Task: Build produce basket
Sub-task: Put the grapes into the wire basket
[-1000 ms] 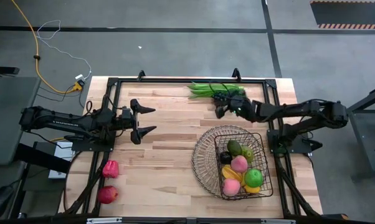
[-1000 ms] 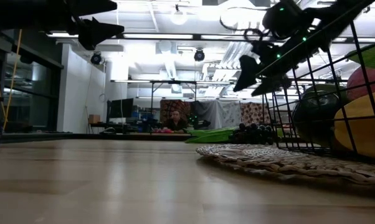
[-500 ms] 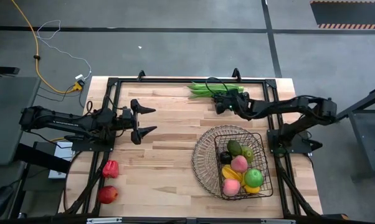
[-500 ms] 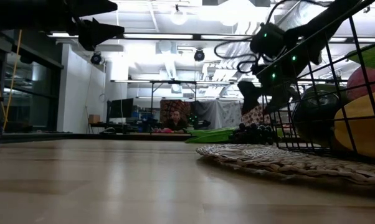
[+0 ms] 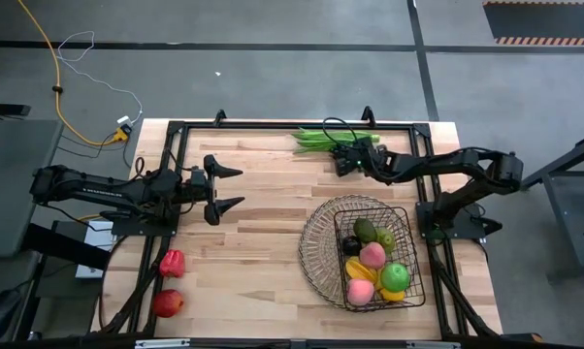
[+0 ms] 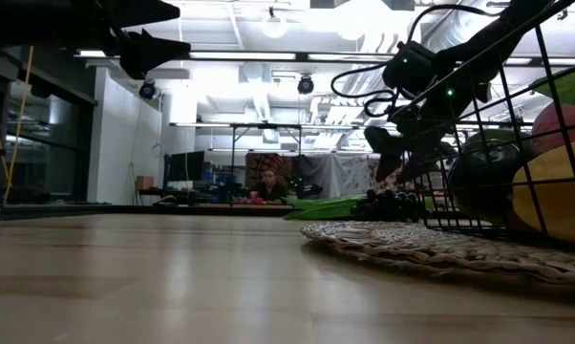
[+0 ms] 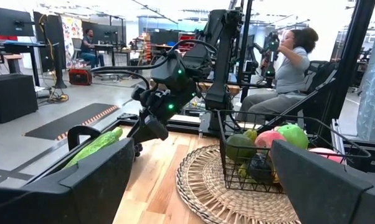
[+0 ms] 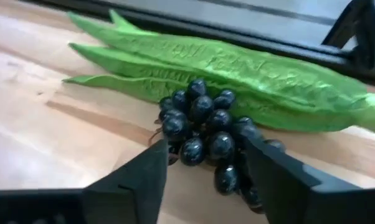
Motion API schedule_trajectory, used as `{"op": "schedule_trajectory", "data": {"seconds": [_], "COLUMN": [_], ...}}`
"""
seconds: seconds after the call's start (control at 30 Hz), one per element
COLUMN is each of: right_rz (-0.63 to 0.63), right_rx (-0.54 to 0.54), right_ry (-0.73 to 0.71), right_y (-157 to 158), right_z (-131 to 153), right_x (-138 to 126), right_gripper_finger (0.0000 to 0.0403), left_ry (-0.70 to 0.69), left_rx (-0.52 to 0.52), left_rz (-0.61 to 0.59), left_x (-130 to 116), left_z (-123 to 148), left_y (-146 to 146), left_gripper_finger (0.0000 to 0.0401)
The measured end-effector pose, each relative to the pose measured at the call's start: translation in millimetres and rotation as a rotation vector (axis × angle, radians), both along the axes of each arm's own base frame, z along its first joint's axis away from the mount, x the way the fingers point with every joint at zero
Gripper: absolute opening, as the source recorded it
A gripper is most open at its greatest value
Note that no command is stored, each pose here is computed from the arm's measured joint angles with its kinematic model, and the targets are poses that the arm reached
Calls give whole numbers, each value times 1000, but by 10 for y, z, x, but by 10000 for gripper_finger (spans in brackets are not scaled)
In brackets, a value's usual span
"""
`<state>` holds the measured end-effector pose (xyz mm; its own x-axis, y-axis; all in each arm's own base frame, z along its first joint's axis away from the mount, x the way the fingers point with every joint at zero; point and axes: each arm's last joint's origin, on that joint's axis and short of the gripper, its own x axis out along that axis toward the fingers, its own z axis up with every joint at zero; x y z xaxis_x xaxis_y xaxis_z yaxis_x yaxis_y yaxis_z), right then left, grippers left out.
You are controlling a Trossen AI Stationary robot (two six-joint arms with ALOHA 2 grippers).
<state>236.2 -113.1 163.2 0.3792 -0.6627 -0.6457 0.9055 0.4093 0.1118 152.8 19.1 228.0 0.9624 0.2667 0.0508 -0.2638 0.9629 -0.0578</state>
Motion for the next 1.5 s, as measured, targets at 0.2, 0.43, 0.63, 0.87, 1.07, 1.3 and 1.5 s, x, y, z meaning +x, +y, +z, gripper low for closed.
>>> {"op": "schedule_trajectory", "data": {"seconds": [0.2,0.43,0.63,0.87,1.07,1.3,1.5], "right_rz": [-18,-30,-69,-76,-54,-64,-68], "right_rx": [5,1,22,2,40,31,41], "right_ry": [-13,-6,3,-14,-33,-26,-9], "right_y": [-1,-6,-85,-137,-127,-129,-124], "right_z": [1,-19,-143,-124,-131,-131,-145], "right_x": [-1,2,17,15,22,18,3], "right_gripper_finger": [143,126,126,126,126,123,98], "left_ry": [0,5,23,29,29,24,24], "left_rx": [-2,-3,-6,-4,-5,-22,-22], "left_rz": [0,0,16,17,19,18,18], "left_x": [0,6,28,35,35,35,35], "left_z": [-1,-7,-33,-41,-41,-41,-41], "left_y": [0,1,8,9,9,9,9], "left_gripper_finger": [367,367,367,367,367,367,367]}}
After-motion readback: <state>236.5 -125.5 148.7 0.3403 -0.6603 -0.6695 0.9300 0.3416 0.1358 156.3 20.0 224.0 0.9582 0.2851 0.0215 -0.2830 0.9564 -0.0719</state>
